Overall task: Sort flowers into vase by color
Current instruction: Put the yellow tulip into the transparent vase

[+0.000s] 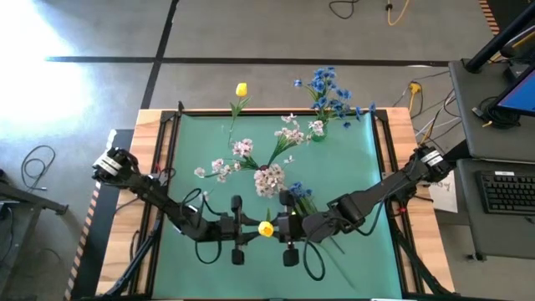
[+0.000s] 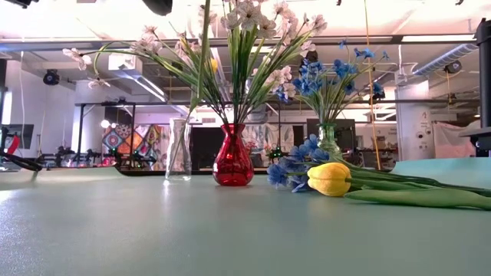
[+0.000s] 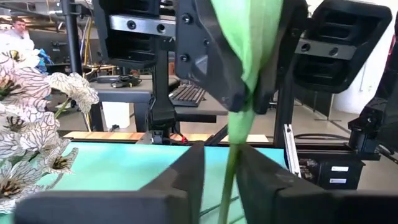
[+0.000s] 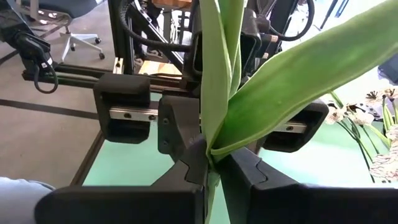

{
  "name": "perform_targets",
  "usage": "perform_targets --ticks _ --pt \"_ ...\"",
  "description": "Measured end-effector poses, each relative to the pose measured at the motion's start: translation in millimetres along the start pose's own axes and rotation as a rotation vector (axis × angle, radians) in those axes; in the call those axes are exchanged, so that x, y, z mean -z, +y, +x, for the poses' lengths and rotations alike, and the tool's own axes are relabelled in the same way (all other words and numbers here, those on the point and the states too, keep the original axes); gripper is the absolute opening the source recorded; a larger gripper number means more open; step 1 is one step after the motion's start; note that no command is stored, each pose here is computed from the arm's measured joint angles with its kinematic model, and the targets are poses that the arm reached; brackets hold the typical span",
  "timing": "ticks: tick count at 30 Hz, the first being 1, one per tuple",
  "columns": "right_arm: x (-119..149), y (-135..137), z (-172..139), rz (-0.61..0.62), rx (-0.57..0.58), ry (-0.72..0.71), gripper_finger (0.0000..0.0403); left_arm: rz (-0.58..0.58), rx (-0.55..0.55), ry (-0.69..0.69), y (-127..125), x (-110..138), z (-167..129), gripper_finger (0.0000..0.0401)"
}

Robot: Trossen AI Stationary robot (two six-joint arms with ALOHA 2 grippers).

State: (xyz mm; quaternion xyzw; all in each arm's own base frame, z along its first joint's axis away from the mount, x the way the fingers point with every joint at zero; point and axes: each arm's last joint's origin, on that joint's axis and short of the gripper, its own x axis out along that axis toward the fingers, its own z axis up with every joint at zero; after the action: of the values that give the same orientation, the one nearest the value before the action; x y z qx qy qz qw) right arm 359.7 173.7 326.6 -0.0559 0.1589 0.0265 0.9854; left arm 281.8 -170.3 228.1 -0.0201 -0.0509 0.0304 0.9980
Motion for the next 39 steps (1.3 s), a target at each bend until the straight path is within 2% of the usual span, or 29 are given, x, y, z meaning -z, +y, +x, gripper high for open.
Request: perform_targets --ticks 3,5,9,17,22,30,39 --pt "0 0 0 0.003 0.001 0.000 0.0022 0.008 -0.002 0.002 0 0 0 0.0021" --pt "0 0 0 0.002 0.005 0.000 0.0025 0.010 -0.010 0.002 0 0 0 0.0006" --pt "0 0 0 0.001 0.004 0.000 0.0051 0.012 -0.012 0.002 0 0 0 0.0003" --pt "0 0 0 0.012 -0.001 0.002 0.0146 0.012 -0.017 0.002 0 0 0 0.0000" --pt "-9 -3 -8 0.020 -0.002 -0.017 0.0192 0.029 -0.010 -0.011 -2 -5 -2 0.0000" --pt "-21 -14 -33 0.027 -0.001 0.012 0.0226 0.062 0.017 -0.093 -3 -37 -17 0.0000" --pt "-24 -19 -47 0.035 -0.001 0.038 0.0235 0.130 -0.027 -0.245 24 -106 -47 0.0000"
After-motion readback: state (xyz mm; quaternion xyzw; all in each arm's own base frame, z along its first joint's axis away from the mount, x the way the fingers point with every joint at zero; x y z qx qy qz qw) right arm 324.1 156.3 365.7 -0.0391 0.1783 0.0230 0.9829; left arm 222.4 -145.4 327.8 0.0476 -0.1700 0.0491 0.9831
